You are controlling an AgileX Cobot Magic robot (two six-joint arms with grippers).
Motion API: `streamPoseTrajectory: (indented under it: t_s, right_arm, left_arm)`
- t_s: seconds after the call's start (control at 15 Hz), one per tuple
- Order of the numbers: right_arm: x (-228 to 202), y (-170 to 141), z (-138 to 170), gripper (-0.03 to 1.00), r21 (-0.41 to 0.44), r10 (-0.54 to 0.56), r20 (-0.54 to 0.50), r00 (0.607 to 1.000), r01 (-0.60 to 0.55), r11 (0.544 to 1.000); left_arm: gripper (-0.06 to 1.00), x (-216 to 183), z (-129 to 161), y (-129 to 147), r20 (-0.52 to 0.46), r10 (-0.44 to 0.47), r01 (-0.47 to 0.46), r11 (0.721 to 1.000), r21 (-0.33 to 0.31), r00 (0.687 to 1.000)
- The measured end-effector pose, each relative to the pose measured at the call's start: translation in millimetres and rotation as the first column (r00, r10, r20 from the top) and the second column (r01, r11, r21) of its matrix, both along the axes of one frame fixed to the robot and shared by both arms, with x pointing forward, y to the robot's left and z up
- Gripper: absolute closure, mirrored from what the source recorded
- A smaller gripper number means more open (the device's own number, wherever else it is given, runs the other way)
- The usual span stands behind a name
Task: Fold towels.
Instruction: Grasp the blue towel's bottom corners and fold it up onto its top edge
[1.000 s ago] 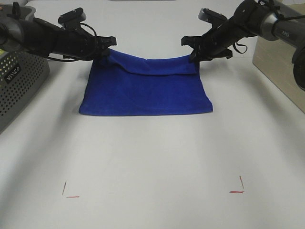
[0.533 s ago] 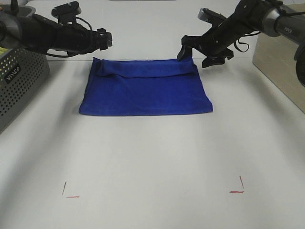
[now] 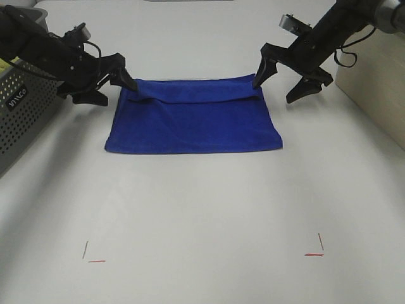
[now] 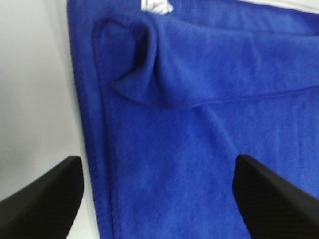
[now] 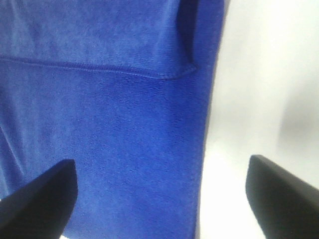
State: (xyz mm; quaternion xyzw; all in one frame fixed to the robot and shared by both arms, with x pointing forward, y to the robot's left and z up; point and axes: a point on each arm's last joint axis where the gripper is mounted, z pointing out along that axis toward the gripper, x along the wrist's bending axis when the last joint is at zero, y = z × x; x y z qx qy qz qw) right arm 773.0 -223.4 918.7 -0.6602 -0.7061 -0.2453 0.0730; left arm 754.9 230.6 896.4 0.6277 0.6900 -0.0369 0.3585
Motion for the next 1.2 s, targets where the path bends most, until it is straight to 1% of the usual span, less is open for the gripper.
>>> streamPoseTrajectory:
  t_s: [0.13,0.2,0.4,0.53,0.6,0.8,0.93,1.07,1.2]
  right_arm:
    - [-1,-4,-4,0.11,-0.002,-0.018,-0.024,1.000,0.018,1.000]
    - [-4,-4,-7,0.12,-0.004,-0.020,-0.044,0.999,0.020,1.000]
    - [-20,-7,-10,0.14,-0.039,-0.003,-0.106,0.994,-0.001,0.999]
    - [-30,-8,-15,0.15,-0.048,0.013,-0.149,0.989,-0.021,0.999]
    - [-35,-8,-19,0.15,-0.051,0.025,-0.170,0.985,-0.034,0.998]
    - [-44,-8,-35,0.16,-0.045,0.037,-0.231,0.972,-0.049,0.998]
    - [-44,-7,-36,0.16,-0.029,0.024,-0.204,0.979,-0.031,0.999]
    - [-41,-6,-36,0.16,-0.011,0.013,-0.177,0.984,-0.015,1.000]
    - [-42,6,-37,0.18,-0.002,0.038,-0.173,0.984,-0.039,0.999]
  left_arm:
    - [0.17,-7,-4,1,-0.095,-0.001,0.003,1.000,0.015,0.995]
    - [0.17,-9,-5,-1,-0.125,-0.003,0.005,1.000,0.017,0.992]
    - [0.17,-15,-7,-6,-0.181,-0.025,0.027,1.000,0.004,0.983]
    - [0.17,-26,-14,-12,-0.221,-0.032,0.036,0.999,0.011,0.975]
    - [0.17,-32,-17,-13,-0.227,-0.025,0.031,0.999,0.024,0.974]
    - [0.17,-46,-21,-17,-0.190,0.035,-0.023,0.998,0.066,0.981]
    - [0.17,-48,-24,-23,-0.159,0.059,-0.047,0.996,0.079,0.985]
    - [0.17,-48,-24,-34,-0.131,0.058,-0.047,0.995,0.083,0.990]
    - [0.17,-49,-26,-41,-0.127,0.062,-0.052,0.995,0.080,0.990]
